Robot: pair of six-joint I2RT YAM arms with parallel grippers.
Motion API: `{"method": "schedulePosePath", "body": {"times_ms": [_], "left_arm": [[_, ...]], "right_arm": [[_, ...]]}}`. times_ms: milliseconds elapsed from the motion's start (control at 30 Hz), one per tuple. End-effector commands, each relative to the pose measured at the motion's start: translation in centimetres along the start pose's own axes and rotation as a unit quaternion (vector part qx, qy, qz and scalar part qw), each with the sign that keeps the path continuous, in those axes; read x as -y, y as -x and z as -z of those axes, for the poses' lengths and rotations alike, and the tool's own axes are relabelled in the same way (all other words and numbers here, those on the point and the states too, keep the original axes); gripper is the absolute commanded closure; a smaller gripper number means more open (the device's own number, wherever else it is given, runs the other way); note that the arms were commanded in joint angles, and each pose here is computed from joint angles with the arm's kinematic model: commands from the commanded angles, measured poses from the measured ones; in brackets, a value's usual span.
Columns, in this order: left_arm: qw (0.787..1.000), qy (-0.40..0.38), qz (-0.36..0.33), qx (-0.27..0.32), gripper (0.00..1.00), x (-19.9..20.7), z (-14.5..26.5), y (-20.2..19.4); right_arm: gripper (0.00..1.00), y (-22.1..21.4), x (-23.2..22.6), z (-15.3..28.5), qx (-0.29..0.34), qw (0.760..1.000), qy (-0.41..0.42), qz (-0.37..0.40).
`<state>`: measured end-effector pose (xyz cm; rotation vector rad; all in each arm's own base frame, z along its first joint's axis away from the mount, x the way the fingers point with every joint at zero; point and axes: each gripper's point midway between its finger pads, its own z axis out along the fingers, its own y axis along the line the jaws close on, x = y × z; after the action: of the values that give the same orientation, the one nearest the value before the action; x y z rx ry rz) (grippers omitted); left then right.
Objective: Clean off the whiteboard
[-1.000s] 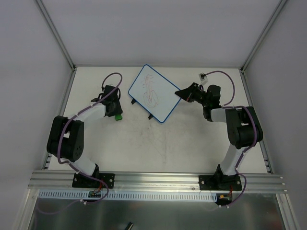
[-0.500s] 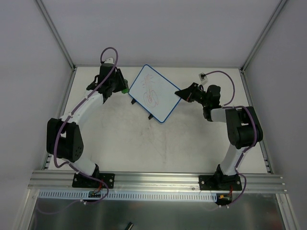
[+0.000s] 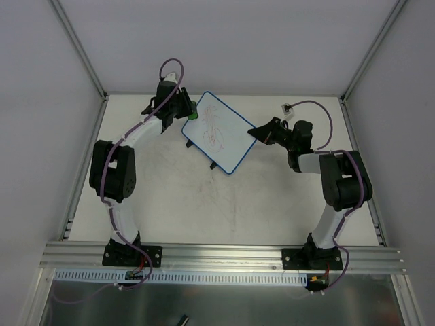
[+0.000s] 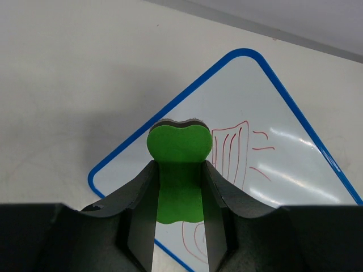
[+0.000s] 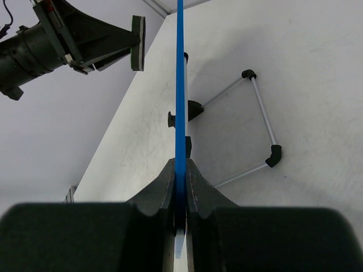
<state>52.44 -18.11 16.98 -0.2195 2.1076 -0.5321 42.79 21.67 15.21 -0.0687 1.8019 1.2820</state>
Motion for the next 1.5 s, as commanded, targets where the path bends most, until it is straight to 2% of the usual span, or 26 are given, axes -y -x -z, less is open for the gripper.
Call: {"method": "schedulePosePath", "body": {"times_ms": [0, 433, 900, 1100, 1267, 1467], "left_arm": [[0.997, -0.062, -0.007, 0.039, 1.00, 3.5, -1.0, 2.3], [0.996, -0.065, -0.036, 0.050, 1.00, 3.6, -4.3, 0.9], [0.997, -0.074, -0.016, 0.020, 1.00, 2.9, -6.7, -1.7], [0.991, -0.123, -0.025, 0.035, 1.00, 4.9, -5.6, -1.4], [0.985, -0.158, -0.063, 0.041, 1.00, 7.2, -5.0, -2.0], [0.978, -0.165, -0.120, 0.049, 1.00, 9.3, -4.6, -3.1]], "right_arm": [[1.00, 2.3, -2.6, 0.2, 0.030, 0.997, 0.036, 0.057], [1.00, 2.2, -2.7, 0.1, 0.029, 0.997, 0.038, 0.060], [1.00, 2.2, -2.7, 0.2, 0.030, 0.997, 0.039, 0.059], [1.00, 2.2, -2.7, 0.2, 0.030, 0.997, 0.039, 0.059], [1.00, 2.2, -2.7, 0.2, 0.029, 0.997, 0.040, 0.060], [1.00, 2.1, -2.8, 0.2, 0.028, 0.997, 0.042, 0.060]]}}
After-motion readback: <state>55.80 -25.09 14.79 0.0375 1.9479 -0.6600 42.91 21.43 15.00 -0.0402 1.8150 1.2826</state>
